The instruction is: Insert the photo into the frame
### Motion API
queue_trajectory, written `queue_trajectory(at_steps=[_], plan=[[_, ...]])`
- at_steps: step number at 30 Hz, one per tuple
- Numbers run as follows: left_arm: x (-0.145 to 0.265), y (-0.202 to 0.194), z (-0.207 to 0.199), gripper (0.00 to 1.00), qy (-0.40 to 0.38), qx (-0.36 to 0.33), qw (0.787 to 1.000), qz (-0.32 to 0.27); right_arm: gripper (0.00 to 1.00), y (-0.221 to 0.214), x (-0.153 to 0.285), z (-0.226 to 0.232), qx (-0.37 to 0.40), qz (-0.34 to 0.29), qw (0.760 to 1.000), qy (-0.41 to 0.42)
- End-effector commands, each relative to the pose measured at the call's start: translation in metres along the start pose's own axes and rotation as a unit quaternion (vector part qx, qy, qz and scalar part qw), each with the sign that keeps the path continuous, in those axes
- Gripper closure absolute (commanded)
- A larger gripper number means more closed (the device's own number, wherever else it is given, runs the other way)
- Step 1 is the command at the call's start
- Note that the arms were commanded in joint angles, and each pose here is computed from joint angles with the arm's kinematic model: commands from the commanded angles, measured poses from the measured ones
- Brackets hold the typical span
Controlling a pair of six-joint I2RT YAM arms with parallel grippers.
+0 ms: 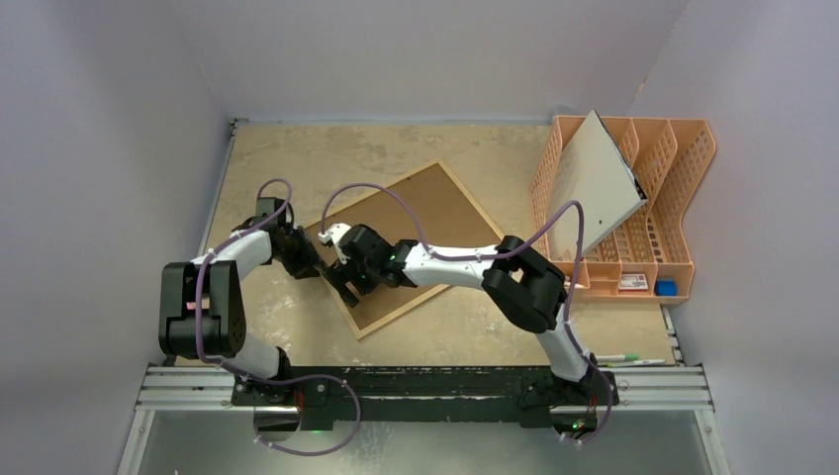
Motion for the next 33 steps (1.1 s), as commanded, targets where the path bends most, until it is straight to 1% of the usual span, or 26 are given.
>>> queue_trajectory(at_steps=[1, 9, 16, 27, 33], plan=[[-0.011, -0.019, 0.027, 0.7, 0.062, 0.004, 0.997, 0.039, 0.15, -0.066, -0.009, 0.001, -0.013, 0.131, 0.991, 0.03], [-0.011, -0.019, 0.026, 0.71, 0.06, 0.003, 0.997, 0.039, 0.15, -0.071, -0.018, -0.009, -0.004, 0.143, 0.99, -0.012], [-0.012, -0.019, 0.026, 0.71, 0.059, 0.004, 0.997, 0.041, 0.15, -0.074, -0.022, -0.013, -0.015, 0.152, 0.988, -0.038], [-0.011, -0.018, 0.025, 0.71, 0.057, 0.003, 0.998, 0.038, 0.22, -0.082, -0.022, -0.021, -0.014, 0.162, 0.983, -0.083], [-0.011, -0.019, 0.025, 0.71, 0.058, 0.004, 0.998, 0.038, 0.22, -0.086, -0.021, -0.021, -0.01, 0.165, 0.982, -0.089]])
Point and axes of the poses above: each gripper's point midway between its finger pads, its own x axis back along the fingers, its own z axis along the line the jaws close on, y = z × x, the point moved 6 cm from there along x, back along the fingers, and after that the axes turned 7 degrees about x, right-handed, at the moved point
